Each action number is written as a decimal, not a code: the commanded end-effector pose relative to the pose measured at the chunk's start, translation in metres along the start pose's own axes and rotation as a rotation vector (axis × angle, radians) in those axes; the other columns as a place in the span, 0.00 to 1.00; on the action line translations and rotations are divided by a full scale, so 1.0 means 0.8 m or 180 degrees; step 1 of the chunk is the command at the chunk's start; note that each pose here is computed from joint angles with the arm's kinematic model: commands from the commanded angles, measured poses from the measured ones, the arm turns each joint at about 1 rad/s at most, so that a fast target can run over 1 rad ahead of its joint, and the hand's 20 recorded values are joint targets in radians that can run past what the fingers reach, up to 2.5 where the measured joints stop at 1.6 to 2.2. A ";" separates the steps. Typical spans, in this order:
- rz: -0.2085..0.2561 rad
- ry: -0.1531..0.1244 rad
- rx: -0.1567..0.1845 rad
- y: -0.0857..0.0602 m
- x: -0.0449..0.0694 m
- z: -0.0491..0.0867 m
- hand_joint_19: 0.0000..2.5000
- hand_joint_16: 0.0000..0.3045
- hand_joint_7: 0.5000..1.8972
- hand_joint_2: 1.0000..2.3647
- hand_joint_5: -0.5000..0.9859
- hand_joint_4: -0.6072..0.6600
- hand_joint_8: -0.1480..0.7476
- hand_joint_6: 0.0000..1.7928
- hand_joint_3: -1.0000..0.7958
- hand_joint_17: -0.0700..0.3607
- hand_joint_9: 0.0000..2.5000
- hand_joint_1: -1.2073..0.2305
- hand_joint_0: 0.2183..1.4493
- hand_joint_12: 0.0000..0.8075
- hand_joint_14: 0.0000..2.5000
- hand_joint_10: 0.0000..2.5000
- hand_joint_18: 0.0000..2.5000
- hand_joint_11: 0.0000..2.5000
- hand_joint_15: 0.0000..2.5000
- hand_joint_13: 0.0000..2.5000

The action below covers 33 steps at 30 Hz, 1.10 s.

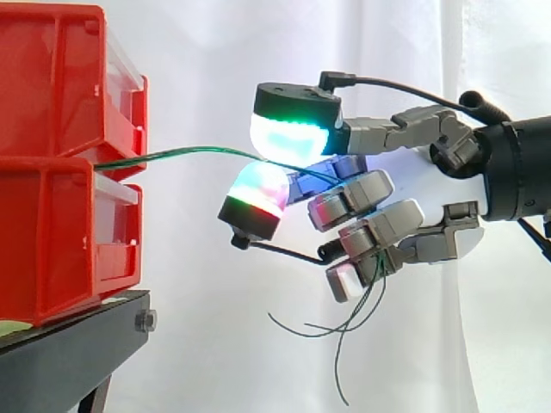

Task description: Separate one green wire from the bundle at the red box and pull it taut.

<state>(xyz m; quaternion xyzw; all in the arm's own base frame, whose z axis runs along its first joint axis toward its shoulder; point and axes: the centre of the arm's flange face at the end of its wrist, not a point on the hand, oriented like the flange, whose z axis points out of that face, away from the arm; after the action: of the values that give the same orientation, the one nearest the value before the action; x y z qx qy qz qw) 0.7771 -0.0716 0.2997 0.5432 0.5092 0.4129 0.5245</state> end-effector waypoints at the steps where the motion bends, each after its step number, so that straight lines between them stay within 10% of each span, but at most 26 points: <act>1: -0.0001 -0.0008 0.0002 0.000 0.001 0.000 0.27 0.19 0.33 0.01 0.19 0.61 0.48 0.49 0.37 0.47 0.42 0.34 0.31 0.42 0.02 0.33 0.40 0.64 0.67 0.59; 16: 0.0070 -0.0020 0.0055 -0.002 -0.004 -0.002 0.26 0.20 0.33 0.01 0.19 0.61 0.49 0.49 0.47 0.48 0.41 0.31 0.33 0.44 0.04 0.34 0.40 0.62 0.66 0.58; 33: 0.0111 0.0003 0.0053 -0.002 0.004 -0.002 0.25 0.19 0.32 0.00 0.18 0.61 0.48 0.49 0.31 0.47 0.39 0.27 0.31 0.42 0.00 0.32 0.37 0.63 0.67 0.57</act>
<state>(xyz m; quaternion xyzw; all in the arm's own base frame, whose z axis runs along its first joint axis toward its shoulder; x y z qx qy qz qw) 0.7756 -0.0699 0.2984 0.5569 0.5028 0.4177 0.5125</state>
